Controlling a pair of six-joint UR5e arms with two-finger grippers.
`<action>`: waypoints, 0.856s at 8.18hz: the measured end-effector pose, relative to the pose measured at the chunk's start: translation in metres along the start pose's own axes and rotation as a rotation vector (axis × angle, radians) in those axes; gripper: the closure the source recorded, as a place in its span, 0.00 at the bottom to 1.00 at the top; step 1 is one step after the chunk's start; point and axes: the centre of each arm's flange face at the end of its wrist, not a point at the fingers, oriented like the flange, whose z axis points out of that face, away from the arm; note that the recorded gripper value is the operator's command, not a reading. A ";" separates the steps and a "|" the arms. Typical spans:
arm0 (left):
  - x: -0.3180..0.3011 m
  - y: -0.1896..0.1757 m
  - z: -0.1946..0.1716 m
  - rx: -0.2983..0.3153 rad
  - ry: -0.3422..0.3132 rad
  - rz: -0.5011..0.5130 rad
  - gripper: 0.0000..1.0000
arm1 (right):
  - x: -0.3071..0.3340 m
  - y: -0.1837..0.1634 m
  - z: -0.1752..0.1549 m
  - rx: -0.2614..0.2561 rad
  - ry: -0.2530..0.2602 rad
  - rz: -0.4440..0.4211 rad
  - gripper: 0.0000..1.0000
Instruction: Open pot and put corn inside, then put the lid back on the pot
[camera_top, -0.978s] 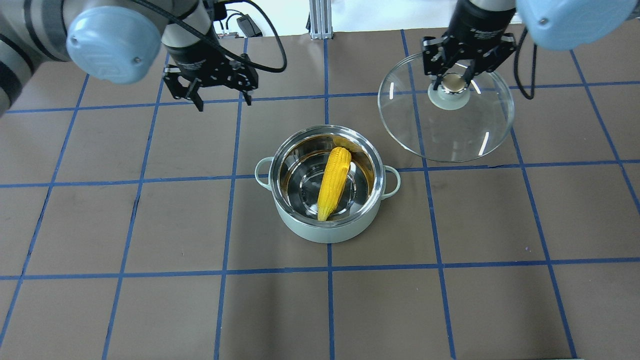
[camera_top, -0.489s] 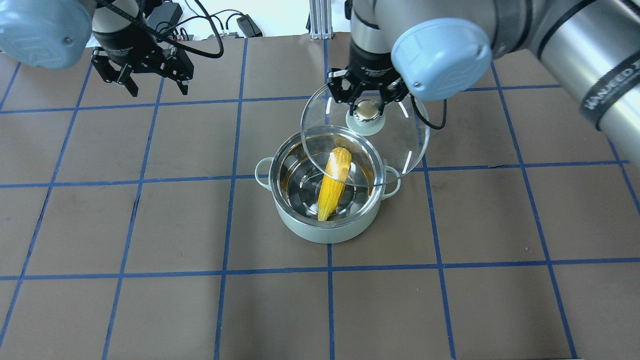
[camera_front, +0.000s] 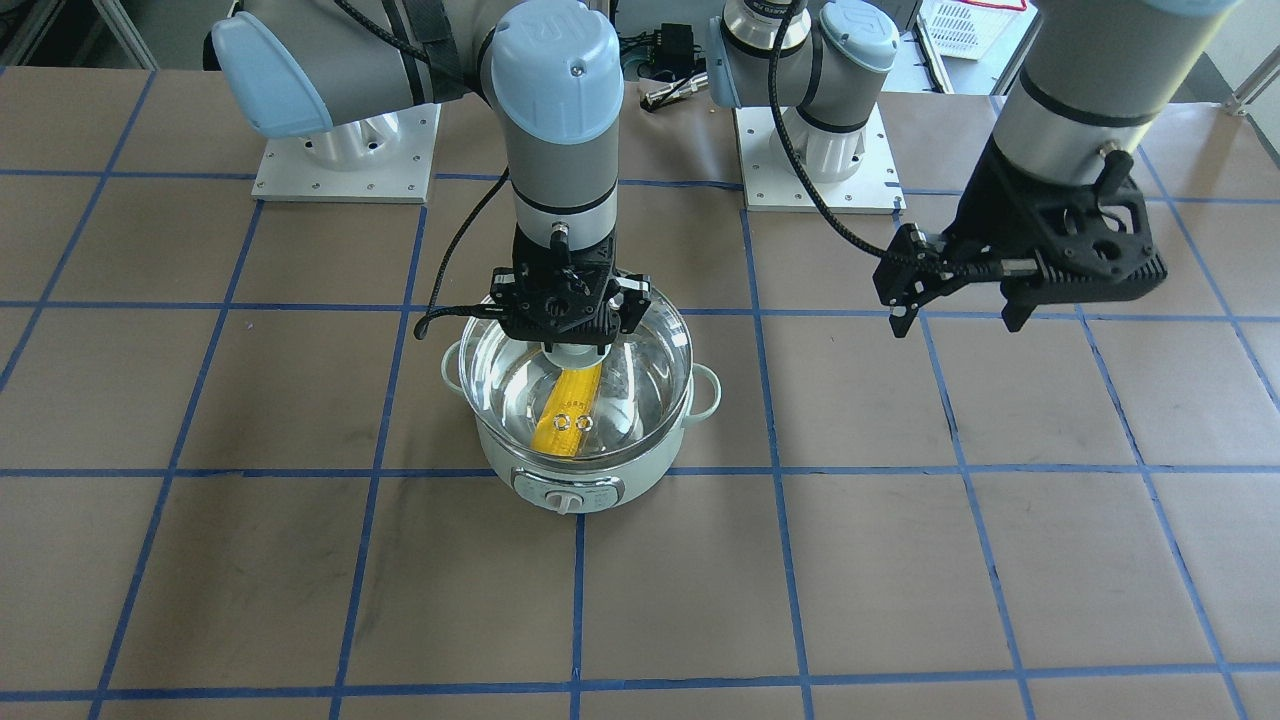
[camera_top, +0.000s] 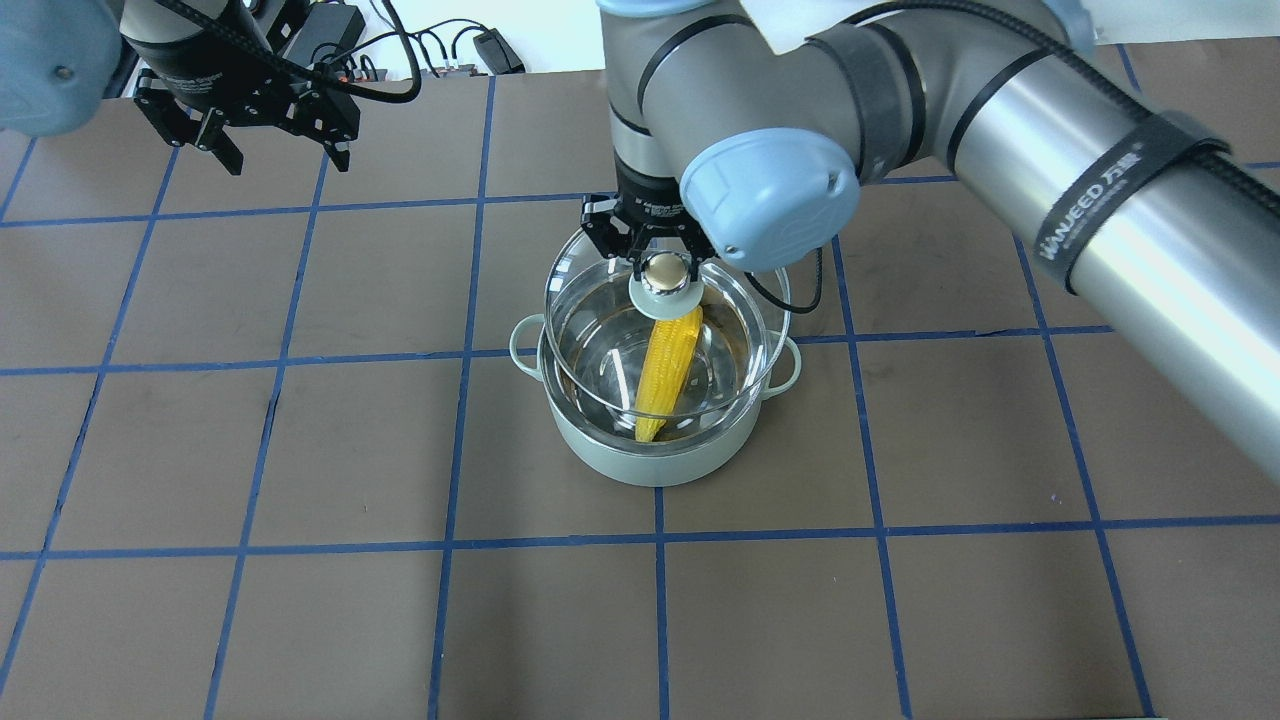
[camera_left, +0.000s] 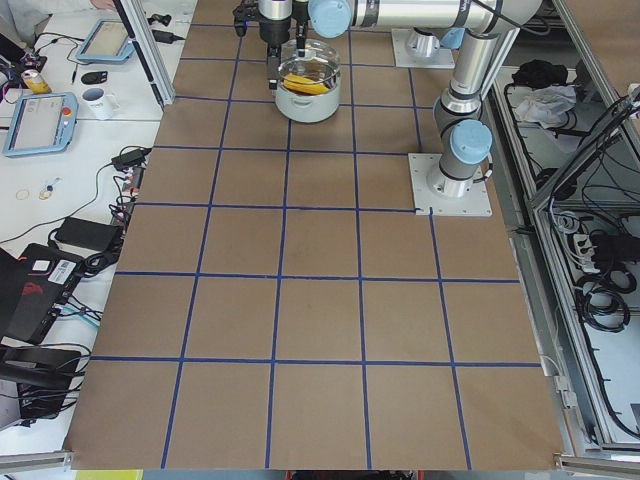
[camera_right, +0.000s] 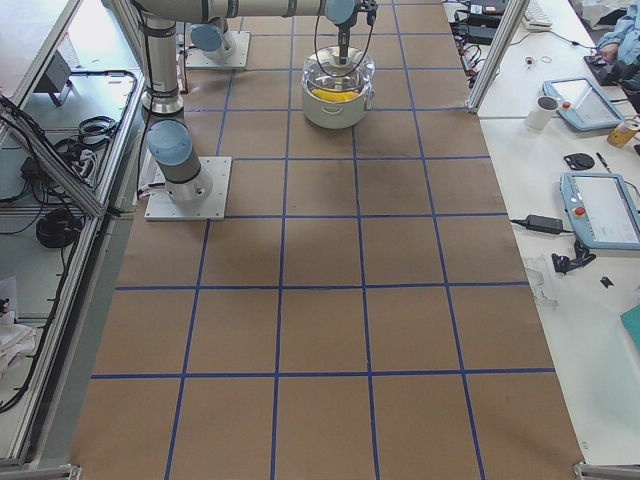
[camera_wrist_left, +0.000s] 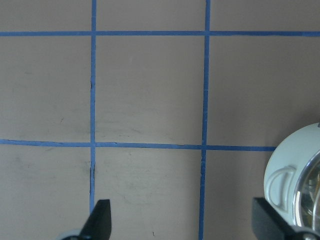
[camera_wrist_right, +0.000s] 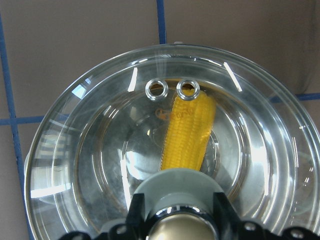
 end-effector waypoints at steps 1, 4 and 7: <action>0.003 0.009 -0.011 0.010 0.016 -0.008 0.00 | -0.004 0.003 0.007 0.003 -0.004 0.015 0.81; 0.006 0.016 -0.007 -0.007 0.034 -0.002 0.00 | -0.008 0.000 0.019 0.016 -0.009 0.023 0.81; 0.007 0.016 0.004 -0.029 0.035 0.009 0.00 | -0.009 -0.002 0.026 0.017 0.000 0.011 0.81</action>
